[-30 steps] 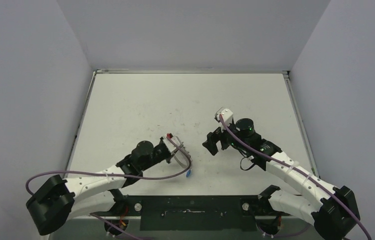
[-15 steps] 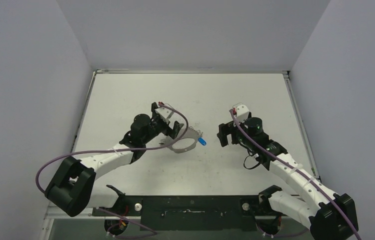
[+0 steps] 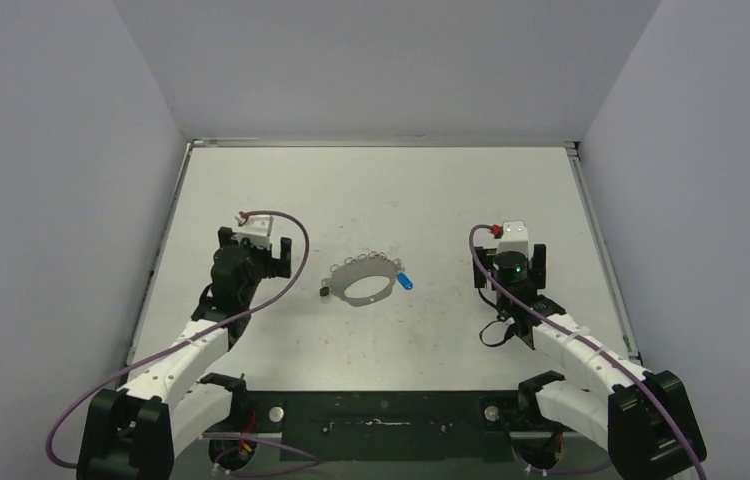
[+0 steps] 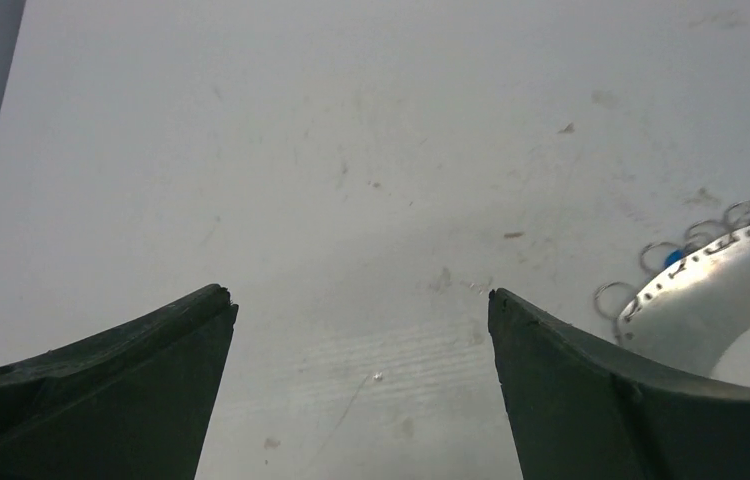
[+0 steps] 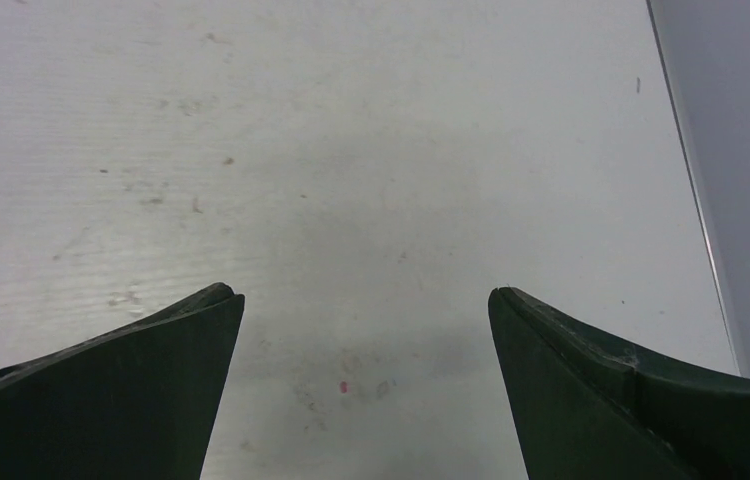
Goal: Put the keys on the keyring
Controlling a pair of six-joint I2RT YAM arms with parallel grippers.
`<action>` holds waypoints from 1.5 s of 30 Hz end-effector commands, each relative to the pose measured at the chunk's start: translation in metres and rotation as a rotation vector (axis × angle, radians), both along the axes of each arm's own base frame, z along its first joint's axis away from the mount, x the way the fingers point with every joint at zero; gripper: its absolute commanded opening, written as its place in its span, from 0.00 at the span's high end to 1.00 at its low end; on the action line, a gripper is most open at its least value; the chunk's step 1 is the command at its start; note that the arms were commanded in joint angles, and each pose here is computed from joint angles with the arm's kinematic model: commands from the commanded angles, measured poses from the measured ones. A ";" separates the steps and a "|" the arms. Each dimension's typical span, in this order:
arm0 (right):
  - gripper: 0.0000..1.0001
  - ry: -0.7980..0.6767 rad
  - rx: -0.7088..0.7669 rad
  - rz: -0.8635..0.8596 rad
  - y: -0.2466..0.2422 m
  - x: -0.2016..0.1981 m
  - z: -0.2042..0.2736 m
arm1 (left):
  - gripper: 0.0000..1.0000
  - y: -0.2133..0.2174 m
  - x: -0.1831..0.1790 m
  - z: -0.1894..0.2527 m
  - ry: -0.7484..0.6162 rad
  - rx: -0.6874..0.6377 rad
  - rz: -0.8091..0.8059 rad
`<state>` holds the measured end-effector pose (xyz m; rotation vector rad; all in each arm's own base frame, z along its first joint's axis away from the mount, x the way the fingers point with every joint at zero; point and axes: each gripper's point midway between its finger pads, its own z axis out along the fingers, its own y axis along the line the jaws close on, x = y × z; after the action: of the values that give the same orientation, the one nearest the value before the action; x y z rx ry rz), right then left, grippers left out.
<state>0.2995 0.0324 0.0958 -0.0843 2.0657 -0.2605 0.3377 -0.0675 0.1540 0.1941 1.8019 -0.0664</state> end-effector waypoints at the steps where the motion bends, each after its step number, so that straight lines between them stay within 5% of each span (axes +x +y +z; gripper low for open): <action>1: 0.00 -0.113 -0.036 -0.183 -0.037 0.010 -0.008 | 0.03 0.042 -0.014 -0.054 0.096 0.095 0.167; 17: 0.00 -0.306 0.006 -0.297 -0.067 0.039 0.001 | 0.03 0.076 0.034 -0.089 -0.097 0.031 0.187; 30: 0.00 -0.270 0.050 -0.283 -0.078 0.064 -0.007 | 0.03 0.092 0.047 -0.097 0.005 0.015 0.293; 36: 0.00 -0.415 0.114 -0.237 -0.072 0.064 -0.025 | 0.03 0.095 0.048 -0.099 0.019 0.008 0.316; 41: 0.00 -0.202 0.049 -0.208 -0.061 0.085 -0.044 | 0.03 0.096 0.048 -0.098 0.017 0.007 0.322; 45: 0.00 -0.230 0.040 -0.228 -0.062 0.087 -0.040 | 0.03 0.099 0.049 -0.099 0.028 0.002 0.346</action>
<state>0.3763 -0.0341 0.0412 0.2022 1.8972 -0.3562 0.3750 0.0261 0.0426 -0.0714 1.8778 0.1708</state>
